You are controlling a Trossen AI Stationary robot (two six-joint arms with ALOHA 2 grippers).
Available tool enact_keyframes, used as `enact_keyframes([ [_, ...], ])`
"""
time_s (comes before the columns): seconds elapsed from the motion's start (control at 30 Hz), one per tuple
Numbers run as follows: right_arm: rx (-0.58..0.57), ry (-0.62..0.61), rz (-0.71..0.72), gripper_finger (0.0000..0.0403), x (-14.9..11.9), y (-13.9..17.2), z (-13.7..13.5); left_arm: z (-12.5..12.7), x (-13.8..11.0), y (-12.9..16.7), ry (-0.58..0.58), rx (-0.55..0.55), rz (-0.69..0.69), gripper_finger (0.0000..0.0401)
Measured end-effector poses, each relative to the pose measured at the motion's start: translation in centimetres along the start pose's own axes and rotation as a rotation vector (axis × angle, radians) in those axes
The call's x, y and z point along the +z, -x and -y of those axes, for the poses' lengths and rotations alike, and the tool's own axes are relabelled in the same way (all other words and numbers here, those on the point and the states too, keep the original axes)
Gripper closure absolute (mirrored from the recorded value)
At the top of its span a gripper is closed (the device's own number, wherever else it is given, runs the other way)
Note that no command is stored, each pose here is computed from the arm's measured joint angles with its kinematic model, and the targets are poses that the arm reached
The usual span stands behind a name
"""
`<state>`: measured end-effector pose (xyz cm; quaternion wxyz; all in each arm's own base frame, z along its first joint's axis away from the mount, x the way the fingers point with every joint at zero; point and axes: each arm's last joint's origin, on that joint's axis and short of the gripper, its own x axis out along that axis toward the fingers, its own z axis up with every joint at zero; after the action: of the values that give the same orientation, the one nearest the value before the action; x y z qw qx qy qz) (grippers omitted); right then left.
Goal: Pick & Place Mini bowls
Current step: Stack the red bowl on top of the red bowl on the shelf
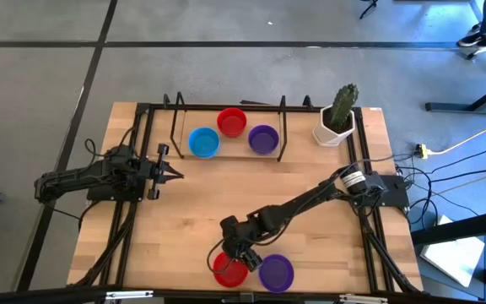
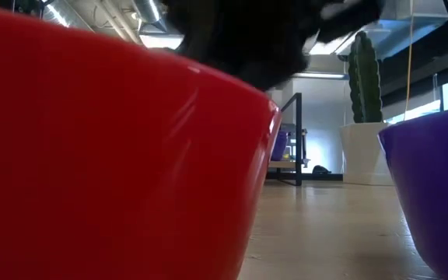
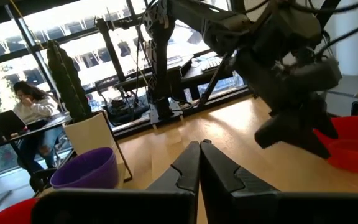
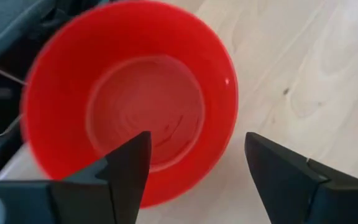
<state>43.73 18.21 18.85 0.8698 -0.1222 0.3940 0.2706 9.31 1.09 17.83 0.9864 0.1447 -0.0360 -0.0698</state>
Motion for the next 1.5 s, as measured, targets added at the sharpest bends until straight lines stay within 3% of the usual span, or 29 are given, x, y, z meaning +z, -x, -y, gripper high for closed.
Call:
enact_keyframes([
  [0.2, -0.006, -0.013, -0.03, 0.0145, -1.0, -1.5, 0.8, 0.0, 0.0, 0.0, 0.001, 0.0, -0.002, 0.0396],
  [0.33, -0.012, -0.023, -0.029, 0.0173, -1.1, -1.5, 1.0, 0.0, 0.0, 0.0, 0.0, 0.0, -0.001, 0.0393],
  [0.43, -0.024, -0.026, -0.028, 0.0223, -1.0, -1.5, 1.1, 0.0, 0.0, 0.0, 0.0, 0.001, -0.001, 0.0396],
  [0.67, -0.108, -0.035, -0.036, 0.0385, -1.1, -1.4, 1.7, 0.0, 0.0, 0.0, 0.0, 0.001, -0.001, 0.0398],
  [0.97, -0.136, -0.072, -0.021, 0.0396, -0.8, 0.4, 3.5, 0.0, 0.0, 0.0, 0.0, 0.002, -0.002, 0.0393],
  [1.1, -0.166, -0.072, 0.067, 0.0396, 1.2, 4.7, 3.9, 0.0, 0.0, 0.0, 0.001, 0.001, -0.003, 0.0397],
  [1.3, -0.23, -0.028, 0.248, 0.0398, 4.3, 14.9, 2.4, 0.0, -0.1, 0.0, 0.003, -0.001, -0.008, 0.0393],
  [1.5, -0.423, -0.061, 0.433, 0.0399, 3.3, 26.1, 0.4, 0.0, -0.1, 0.0, 0.006, -0.002, -0.014, 0.0397],
])
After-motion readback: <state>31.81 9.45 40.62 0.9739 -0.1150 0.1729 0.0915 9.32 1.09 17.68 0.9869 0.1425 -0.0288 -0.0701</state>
